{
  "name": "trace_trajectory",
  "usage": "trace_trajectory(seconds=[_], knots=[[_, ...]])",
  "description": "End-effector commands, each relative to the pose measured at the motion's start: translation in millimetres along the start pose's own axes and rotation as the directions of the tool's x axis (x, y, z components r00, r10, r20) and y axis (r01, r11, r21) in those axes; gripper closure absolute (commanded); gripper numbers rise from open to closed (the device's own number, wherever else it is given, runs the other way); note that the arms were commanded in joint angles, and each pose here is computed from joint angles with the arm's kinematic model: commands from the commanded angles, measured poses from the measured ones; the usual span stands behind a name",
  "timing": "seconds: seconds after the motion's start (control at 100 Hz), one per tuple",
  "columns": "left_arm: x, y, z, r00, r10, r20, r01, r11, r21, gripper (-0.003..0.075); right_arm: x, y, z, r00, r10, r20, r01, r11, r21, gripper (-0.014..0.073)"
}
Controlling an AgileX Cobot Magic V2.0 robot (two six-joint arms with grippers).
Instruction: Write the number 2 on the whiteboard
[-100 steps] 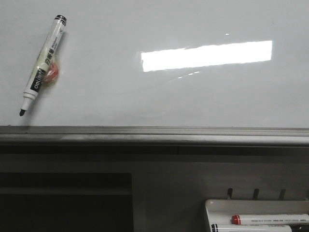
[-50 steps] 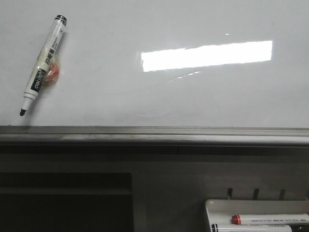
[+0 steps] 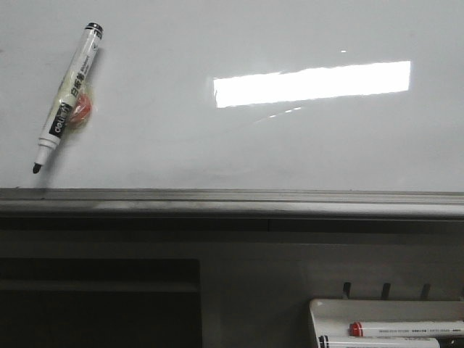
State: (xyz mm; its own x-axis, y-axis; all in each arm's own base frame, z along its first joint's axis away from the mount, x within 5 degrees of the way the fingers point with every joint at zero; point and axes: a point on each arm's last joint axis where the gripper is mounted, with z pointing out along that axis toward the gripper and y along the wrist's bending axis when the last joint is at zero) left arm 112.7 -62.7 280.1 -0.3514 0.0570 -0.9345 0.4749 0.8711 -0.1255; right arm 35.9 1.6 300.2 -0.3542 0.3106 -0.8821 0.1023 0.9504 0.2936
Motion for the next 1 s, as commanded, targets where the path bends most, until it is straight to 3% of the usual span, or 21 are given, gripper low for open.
trace_trajectory(seconds=[0.0,0.16,0.5,0.84,0.99], knots=[[-20,-15,-2,0.991,0.007,0.136,-0.017,0.997,0.071,0.0283,-14,4,-2,0.997,-0.019,0.076,0.02,1.0,-0.015,0.0646],[-12,-30,8,0.998,0.037,0.055,-0.046,0.987,0.154,0.0326,-14,4,-2,0.997,-0.019,0.076,0.02,1.0,-0.015,0.0646],[-3,-20,44,0.997,0.07,-0.044,-0.067,0.995,0.067,0.0352,-14,4,-2,0.997,-0.019,0.076,0.02,1.0,-0.015,0.0646],[-7,-14,61,0.999,0.046,0.02,-0.047,0.997,0.054,0.0351,-14,4,-2,0.997,-0.019,0.076,0.02,1.0,-0.015,0.0646],[-3,-14,69,0.999,0.047,-0.008,-0.046,0.997,0.055,0.0344,-14,4,-2,0.997,-0.019,0.076,0.02,1.0,-0.015,0.0646]])
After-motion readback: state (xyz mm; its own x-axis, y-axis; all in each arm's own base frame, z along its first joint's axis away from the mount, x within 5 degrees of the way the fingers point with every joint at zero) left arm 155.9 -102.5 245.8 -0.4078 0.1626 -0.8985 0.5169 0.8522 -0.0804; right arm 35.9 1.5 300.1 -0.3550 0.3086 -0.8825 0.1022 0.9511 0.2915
